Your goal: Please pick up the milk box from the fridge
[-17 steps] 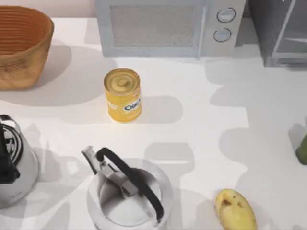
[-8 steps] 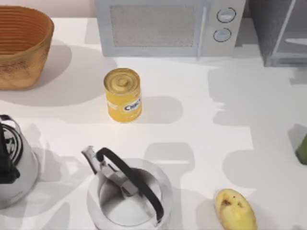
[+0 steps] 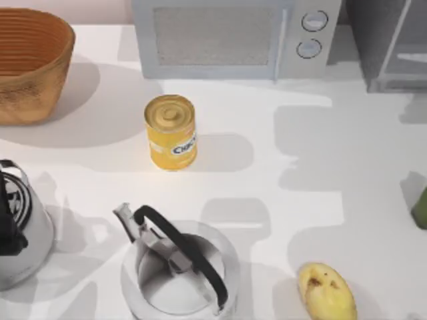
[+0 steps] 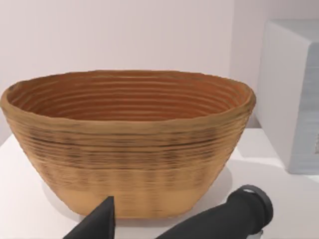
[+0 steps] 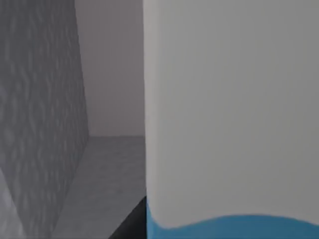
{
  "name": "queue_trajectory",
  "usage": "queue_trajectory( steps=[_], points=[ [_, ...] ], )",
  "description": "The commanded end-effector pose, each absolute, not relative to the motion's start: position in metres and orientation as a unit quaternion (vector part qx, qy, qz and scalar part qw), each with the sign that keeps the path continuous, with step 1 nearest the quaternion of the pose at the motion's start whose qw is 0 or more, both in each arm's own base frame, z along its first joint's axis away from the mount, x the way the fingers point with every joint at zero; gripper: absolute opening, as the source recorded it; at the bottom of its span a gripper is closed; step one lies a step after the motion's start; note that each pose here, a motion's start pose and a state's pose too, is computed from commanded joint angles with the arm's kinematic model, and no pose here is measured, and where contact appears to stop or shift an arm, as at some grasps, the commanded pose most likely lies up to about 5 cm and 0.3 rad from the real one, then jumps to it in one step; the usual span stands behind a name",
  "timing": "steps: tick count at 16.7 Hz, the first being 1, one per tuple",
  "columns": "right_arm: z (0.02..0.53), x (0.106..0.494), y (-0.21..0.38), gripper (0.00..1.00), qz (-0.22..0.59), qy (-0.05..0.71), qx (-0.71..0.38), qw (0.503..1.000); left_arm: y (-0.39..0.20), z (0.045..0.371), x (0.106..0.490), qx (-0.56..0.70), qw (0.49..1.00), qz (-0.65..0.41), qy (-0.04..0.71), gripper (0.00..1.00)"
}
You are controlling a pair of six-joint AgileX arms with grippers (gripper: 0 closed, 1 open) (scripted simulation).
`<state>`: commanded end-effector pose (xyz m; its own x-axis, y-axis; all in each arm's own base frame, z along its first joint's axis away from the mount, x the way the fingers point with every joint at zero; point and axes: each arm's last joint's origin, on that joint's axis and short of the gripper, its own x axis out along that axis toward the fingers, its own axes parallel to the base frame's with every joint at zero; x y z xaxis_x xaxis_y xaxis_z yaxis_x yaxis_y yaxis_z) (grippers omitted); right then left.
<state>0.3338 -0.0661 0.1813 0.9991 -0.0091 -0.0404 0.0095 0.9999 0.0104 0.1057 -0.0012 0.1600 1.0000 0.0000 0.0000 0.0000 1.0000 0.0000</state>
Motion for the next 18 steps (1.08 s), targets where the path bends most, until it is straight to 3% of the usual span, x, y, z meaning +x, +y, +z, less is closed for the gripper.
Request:
queue_trajectory(
  steps=[8,18],
  points=[
    [0.234,0.255,-0.036,0.0,-0.005,-0.001,-0.001,1.0,-0.001,0.16,0.106,0.0,1.0,0.0,0.0,1.0],
    [0.225,0.17,-0.013,0.0,-0.004,0.004,-0.002,1.0,-0.001,0.16,0.106,0.0,1.0,0.0,0.0,1.0]
  ],
)
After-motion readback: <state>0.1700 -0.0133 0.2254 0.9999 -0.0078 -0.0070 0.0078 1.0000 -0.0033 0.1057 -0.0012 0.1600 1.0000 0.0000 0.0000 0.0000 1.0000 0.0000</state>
